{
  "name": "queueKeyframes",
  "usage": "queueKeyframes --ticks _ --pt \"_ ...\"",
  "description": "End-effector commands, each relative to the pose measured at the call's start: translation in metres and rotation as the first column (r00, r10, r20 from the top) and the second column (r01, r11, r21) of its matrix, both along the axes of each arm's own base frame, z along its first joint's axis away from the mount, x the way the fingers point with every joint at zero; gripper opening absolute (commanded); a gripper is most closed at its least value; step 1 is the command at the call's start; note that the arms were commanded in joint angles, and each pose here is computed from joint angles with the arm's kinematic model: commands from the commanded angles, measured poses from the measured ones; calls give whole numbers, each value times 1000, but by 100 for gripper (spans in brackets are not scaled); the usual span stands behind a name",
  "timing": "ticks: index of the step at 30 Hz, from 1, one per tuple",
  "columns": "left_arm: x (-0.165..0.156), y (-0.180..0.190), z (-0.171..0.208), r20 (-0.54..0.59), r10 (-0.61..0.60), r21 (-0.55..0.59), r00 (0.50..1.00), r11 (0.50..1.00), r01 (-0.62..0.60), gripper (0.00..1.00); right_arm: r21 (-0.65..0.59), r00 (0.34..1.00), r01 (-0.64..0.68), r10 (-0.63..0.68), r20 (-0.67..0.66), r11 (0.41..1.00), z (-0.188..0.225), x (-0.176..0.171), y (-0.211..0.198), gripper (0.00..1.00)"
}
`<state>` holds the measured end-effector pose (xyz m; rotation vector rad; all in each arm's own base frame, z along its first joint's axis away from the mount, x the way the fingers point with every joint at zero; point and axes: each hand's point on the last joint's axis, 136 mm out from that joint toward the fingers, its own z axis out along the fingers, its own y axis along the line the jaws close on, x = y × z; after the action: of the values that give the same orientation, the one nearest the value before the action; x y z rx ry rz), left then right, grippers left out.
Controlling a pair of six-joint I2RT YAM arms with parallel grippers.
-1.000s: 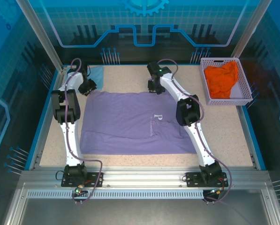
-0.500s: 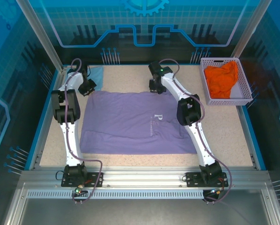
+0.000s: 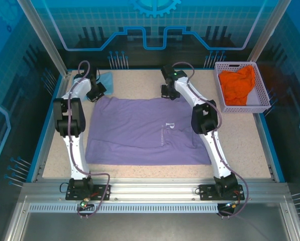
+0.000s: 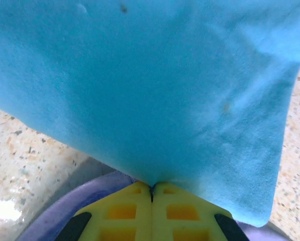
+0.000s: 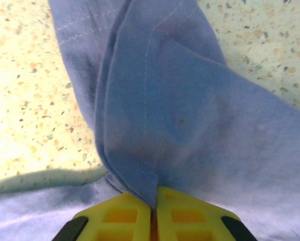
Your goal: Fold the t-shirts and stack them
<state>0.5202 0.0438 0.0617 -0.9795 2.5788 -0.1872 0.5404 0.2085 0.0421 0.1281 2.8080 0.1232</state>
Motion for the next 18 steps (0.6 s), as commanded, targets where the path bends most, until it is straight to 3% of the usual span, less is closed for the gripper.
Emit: queueKeyframes --ticks 1,7,13,14,18 --pt "1 -1 29 88 6 -5 996 1000 -6 0 12 994 -37 36 102 999 56 5 -3 6" --pt "-9 -4 20 66 -1 -12 998 1000 2 0 5 989 -101 100 111 995 79 -9 -6 4" --pt "-9 -2 -8 -6 -9 -19 1000 1000 9 12 20 993 -87 85 87 996 66 -10 -11 4" --pt "-8 -2 -13 -18 -7 -22 1000 1000 7 14 17 993 -85 83 85 996 65 -10 -12 4" --pt "-7 6 -28 -54 18 -53 998 998 -21 39 9 995 -77 76 72 997 57 -9 -16 3"
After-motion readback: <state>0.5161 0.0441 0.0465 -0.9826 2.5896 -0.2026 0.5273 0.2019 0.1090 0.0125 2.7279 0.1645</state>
